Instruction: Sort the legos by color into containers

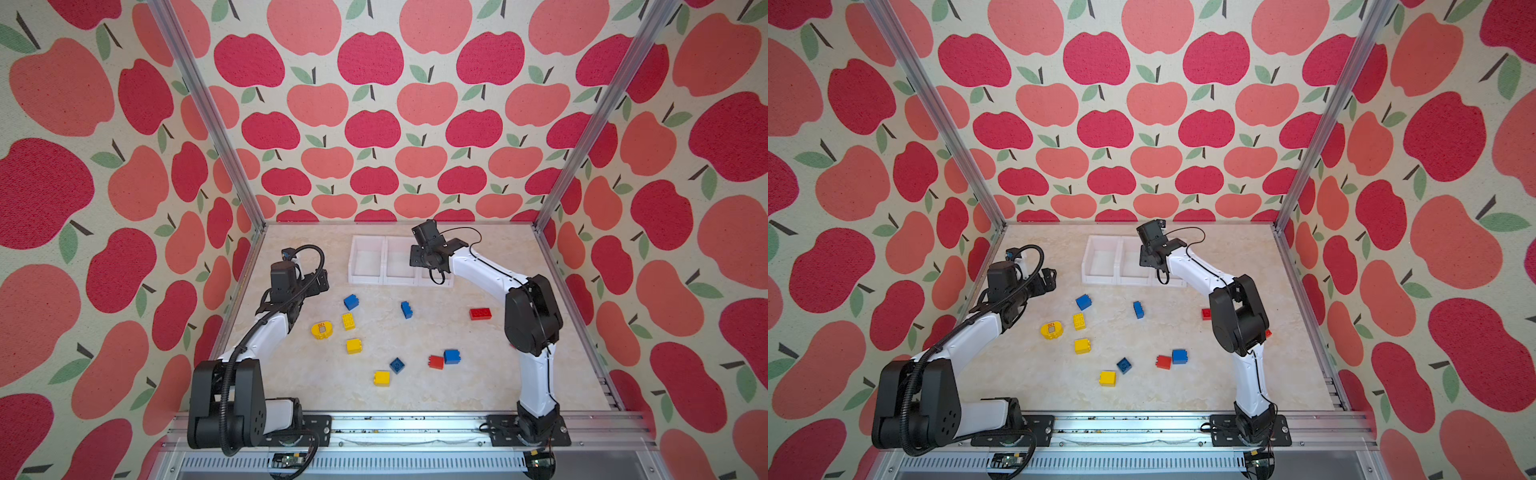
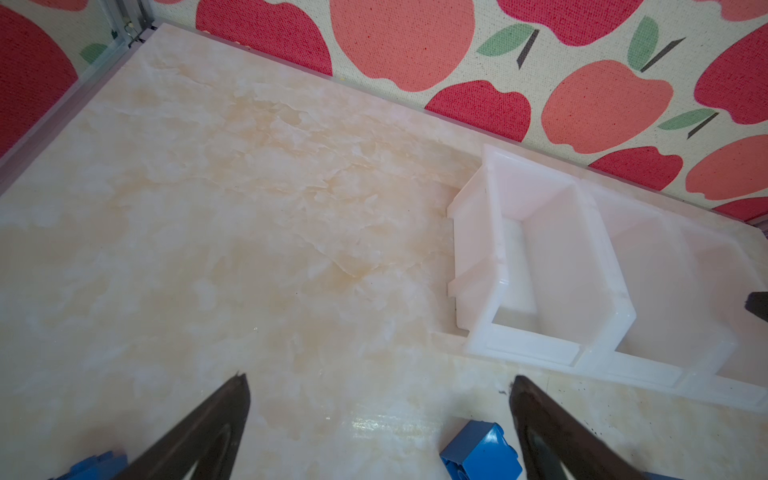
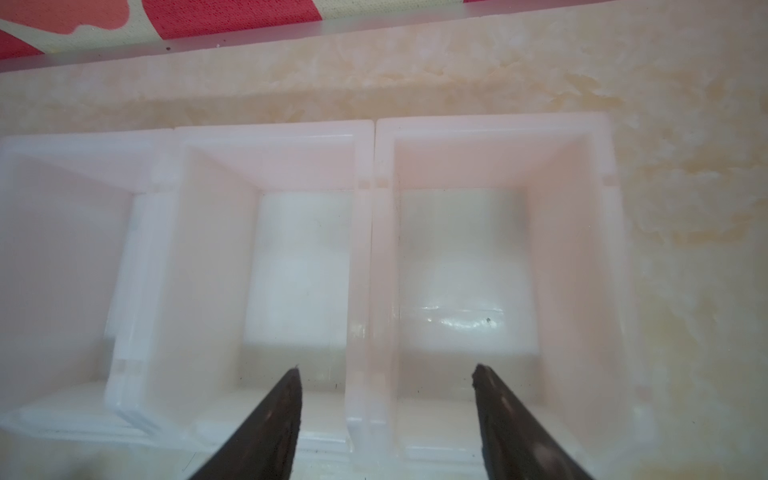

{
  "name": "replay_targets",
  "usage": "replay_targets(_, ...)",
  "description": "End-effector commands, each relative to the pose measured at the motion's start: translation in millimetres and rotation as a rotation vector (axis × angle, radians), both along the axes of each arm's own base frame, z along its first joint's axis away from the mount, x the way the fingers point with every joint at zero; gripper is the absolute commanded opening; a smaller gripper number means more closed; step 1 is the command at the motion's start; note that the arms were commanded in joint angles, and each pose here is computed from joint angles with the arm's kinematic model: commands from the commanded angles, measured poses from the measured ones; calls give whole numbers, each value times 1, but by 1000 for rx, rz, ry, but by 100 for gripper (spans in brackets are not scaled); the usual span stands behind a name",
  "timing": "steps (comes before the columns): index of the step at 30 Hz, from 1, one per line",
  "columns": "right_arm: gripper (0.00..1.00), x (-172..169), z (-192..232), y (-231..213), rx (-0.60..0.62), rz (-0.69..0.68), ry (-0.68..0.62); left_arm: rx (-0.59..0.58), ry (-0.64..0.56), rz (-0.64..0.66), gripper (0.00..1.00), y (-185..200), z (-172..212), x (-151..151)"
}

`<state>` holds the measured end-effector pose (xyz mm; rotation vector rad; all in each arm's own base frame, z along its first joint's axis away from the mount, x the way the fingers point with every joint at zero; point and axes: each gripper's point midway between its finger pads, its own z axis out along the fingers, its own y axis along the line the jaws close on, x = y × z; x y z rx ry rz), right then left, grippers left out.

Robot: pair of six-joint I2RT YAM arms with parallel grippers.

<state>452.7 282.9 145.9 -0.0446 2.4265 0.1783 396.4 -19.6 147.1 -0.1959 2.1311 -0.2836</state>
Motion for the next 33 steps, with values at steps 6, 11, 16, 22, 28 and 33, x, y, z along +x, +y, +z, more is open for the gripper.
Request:
replay_targets(6,77,-43,10,-80,15,-108,84,-8,-16,-11,100,-5,16,1)
replay_targets(11,80,-75,3,-133,14,-199,151,-10,-8,-17,100,-6,16,0)
replay_targets(16,84,-107,0,-185,-5,-303,220,-13,1,-16,100,-7,15,-1)
replay_targets(22,91,-144,-7,-238,-2,-432,288,-39,9,-20,100,-10,14,-3)
replay_targets(28,90,-179,-28,-273,67,-544,377,-48,22,-17,100,-10,12,-4)
replay_targets(33,87,-201,-47,-291,82,-618,429,-61,29,-19,100,-10,9,-2)
